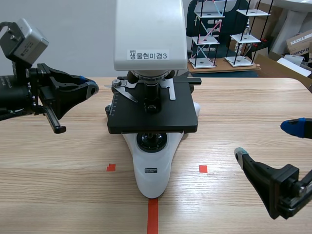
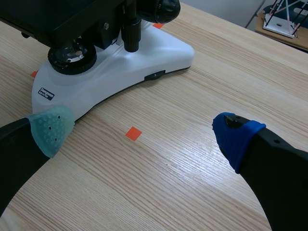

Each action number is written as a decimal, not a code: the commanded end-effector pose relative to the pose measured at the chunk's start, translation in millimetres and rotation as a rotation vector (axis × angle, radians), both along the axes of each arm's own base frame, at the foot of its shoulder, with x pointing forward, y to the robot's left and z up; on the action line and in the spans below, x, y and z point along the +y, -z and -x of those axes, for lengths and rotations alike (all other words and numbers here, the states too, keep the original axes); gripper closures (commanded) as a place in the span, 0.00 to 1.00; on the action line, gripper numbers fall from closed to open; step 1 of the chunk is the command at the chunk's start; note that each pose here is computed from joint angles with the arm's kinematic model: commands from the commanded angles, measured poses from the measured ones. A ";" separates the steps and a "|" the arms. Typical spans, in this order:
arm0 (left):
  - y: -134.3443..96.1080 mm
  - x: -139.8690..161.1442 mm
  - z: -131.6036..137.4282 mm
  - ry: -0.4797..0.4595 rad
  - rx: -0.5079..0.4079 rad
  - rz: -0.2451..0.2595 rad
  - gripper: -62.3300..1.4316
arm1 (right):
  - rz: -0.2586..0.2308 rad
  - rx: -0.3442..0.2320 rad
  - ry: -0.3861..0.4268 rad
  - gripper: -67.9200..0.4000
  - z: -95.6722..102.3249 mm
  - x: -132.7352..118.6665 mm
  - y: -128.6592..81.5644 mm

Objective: Return to the home posture

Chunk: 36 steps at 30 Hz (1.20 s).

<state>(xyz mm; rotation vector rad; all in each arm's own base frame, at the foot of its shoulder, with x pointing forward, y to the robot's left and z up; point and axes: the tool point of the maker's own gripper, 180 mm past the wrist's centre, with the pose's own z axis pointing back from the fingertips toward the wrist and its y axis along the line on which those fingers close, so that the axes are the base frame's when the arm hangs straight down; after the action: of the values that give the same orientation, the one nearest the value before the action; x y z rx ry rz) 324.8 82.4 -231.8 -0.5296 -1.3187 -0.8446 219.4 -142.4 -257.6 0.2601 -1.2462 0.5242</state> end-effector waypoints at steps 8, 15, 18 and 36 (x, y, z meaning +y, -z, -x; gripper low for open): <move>-11.8 -2.1 -2.4 0.003 -0.030 0.027 0.92 | -0.013 -0.028 -0.006 0.05 -2.7 2.2 -8.7; -11.8 -2.1 -2.4 0.003 -0.030 0.027 0.92 | -0.013 -0.028 -0.006 0.05 -2.7 2.2 -8.7; -12.0 -2.2 -2.4 0.003 -0.030 0.028 0.92 | -0.013 -0.028 -0.006 0.05 -2.7 2.2 -8.7; -15.0 -2.7 -2.3 0.006 -0.043 0.039 0.92 | -0.013 -0.027 -0.006 0.05 -2.6 2.2 -8.6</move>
<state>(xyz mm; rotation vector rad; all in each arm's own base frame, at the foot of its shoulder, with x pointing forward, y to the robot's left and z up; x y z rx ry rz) 324.9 81.8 -229.0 -0.5362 -1.3331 -0.8429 219.4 -142.4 -257.6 0.2601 -1.2462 0.5242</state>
